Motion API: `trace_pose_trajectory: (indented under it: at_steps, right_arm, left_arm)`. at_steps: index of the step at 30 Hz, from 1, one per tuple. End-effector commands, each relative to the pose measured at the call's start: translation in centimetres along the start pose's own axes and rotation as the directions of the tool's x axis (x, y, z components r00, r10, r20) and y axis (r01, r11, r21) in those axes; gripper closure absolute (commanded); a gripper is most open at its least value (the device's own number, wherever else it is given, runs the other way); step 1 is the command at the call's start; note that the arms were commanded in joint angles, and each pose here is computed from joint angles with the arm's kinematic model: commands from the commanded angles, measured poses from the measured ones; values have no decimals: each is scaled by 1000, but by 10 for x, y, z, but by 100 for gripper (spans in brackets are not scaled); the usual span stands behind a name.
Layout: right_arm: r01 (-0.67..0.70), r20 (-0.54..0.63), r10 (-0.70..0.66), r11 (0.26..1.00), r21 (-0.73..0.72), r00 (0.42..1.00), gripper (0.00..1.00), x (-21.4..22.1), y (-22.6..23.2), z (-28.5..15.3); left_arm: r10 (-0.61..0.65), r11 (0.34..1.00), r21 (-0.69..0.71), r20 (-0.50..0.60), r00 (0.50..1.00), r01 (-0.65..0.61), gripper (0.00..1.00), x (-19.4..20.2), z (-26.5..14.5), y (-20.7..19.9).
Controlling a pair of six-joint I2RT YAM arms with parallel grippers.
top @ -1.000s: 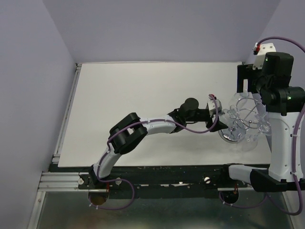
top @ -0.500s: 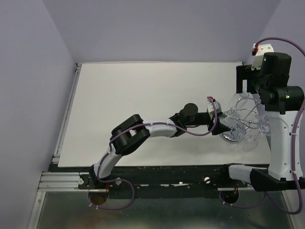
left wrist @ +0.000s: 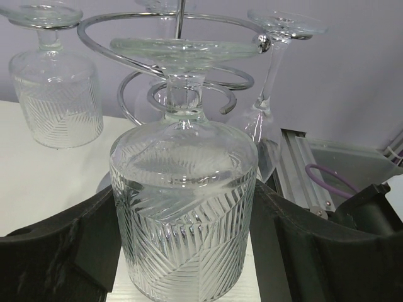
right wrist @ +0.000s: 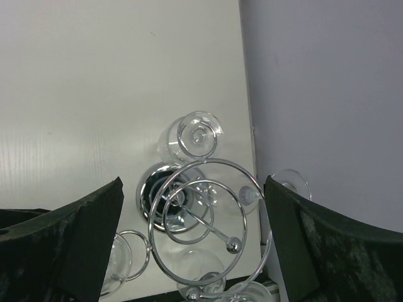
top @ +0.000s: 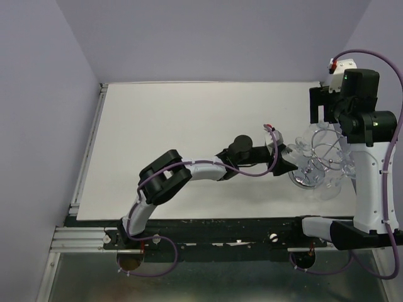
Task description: Take the wine glass off the wine glass rack
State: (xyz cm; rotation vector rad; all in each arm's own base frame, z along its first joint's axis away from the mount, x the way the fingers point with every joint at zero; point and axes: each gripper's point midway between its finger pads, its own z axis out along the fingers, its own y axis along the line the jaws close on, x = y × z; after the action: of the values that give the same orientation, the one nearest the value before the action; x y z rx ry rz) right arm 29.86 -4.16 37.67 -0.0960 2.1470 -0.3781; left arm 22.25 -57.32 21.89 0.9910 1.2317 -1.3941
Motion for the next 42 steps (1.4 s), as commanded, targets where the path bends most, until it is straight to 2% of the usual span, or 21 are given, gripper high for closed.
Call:
trace_pose_trajectory:
  at_steps: [1, 5, 10, 14, 16, 17, 20, 23, 26, 28, 30, 32, 35, 37, 38, 42]
  right_arm:
    - [14, 6, -14, 1000, 19, 1000, 0, -1, -4, 1]
    - [24, 32, -24, 999, 30, 999, 0, -8, -7, 1]
    - [51, 106, -49, 999, -19, 993, 0, -24, 2, 9]
    - [105, 251, -77, 989, -102, 965, 0, -58, 18, 13]
    - [126, 328, -75, 983, -135, 942, 4, -77, 25, 13]
    - [126, 374, -64, 981, -144, 925, 6, -88, 27, 12]
    - [238, 536, -93, 949, -208, 839, 9, -117, 58, 2]
    - [372, 660, -165, 909, -186, 733, 10, -132, 95, -9]
    - [436, 729, -175, 881, -184, 662, 12, -129, 131, -13]
    - [479, 754, -171, 852, -210, 635, 14, -119, 153, -14]
    - [504, 756, -162, 828, -246, 634, 19, -107, 171, -14]
    - [495, 752, -135, 824, -277, 646, 23, -101, 183, -18]
    - [510, 758, -127, 808, -295, 639, 26, -93, 203, -25]
    - [544, 767, -142, 784, -298, 626, 26, -89, 218, -30]
    - [559, 764, -145, 767, -314, 629, 25, -87, 226, -32]
    - [572, 722, -144, 720, -393, 677, 25, -82, 250, -33]
  left_arm:
    - [78, 996, 33, 155, 985, -84, 100, -70, -8, -16]
    - [77, 997, -14, 117, 990, -75, 100, -72, -31, 0]
    - [71, 992, -101, 14, 997, -69, 100, -72, -89, 29]
    - [11, 983, -183, -84, 996, -27, 100, -82, -149, 49]
    - [-43, 965, -262, -146, 988, 3, 100, -79, -181, 63]
    - [-81, 951, -308, -168, 982, 26, 100, -78, -197, 71]
    - [-162, 907, -416, -208, 965, 63, 100, -82, -236, 84]
    - [-129, 906, -424, -280, 951, -2, 100, -82, -254, 71]
    - [-105, 900, -434, -305, 946, -40, 100, -85, -266, 65]
    - [-124, 885, -465, -291, 949, -27, 100, -89, -273, 72]
    - [-202, 847, -530, -244, 949, 44, 100, -98, -281, 87]
    - [-312, 791, -589, -152, 938, 168, 100, -111, -290, 105]
    - [-405, 749, -562, 34, 914, 352, 100, -135, -301, 118]
    - [-484, 714, -520, 116, 867, 469, 100, -143, -307, 123]
    - [-541, 688, -488, 148, 828, 537, 100, -143, -309, 127]
    - [-674, 599, -388, 227, 703, 700, 100, -142, -319, 140]
